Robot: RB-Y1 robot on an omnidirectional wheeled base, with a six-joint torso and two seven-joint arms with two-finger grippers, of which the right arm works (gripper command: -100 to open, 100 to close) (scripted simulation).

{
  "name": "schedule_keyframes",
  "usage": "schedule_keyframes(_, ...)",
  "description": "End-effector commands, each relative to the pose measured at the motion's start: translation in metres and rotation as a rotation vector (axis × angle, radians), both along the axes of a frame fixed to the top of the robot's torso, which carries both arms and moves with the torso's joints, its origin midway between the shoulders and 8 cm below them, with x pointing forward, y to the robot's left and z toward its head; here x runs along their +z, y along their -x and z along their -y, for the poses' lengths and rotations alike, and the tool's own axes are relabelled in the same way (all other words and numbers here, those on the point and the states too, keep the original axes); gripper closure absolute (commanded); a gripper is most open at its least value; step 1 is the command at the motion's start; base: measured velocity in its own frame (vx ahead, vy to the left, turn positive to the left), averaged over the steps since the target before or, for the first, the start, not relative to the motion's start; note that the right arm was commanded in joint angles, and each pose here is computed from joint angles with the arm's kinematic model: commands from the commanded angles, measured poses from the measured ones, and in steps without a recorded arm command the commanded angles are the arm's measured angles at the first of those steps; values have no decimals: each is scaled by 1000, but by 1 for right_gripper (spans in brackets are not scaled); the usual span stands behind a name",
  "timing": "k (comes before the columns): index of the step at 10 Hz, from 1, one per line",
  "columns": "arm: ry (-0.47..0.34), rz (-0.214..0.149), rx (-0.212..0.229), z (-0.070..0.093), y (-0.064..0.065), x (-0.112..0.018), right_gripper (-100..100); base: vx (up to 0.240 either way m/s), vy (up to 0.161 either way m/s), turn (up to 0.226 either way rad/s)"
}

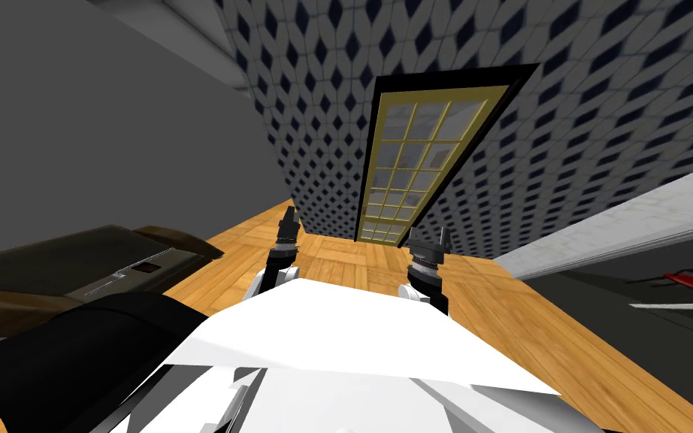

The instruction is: Pull the door open

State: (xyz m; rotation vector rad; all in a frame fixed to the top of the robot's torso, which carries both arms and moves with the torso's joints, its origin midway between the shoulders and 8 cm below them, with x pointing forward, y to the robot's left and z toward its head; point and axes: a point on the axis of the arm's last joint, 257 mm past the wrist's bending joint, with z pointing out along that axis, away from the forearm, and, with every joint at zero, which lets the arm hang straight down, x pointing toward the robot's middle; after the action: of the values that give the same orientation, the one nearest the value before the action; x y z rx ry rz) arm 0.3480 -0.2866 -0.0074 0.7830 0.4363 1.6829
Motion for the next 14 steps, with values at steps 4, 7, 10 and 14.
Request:
schedule_keyframes(4, -165, -43, 104, 6, -12, -40, -100, 144, 15, 152)
schedule_keyframes(7, -245, -65, 146, 9, -17, -61, -100, 108, -8, 104)
schedule_keyframes(10, -328, -87, 184, 13, -21, -84, -100, 89, 0, 106)
schedule_keyframes(14, -441, -117, 225, 20, -25, -115, -100, 103, -7, 112)
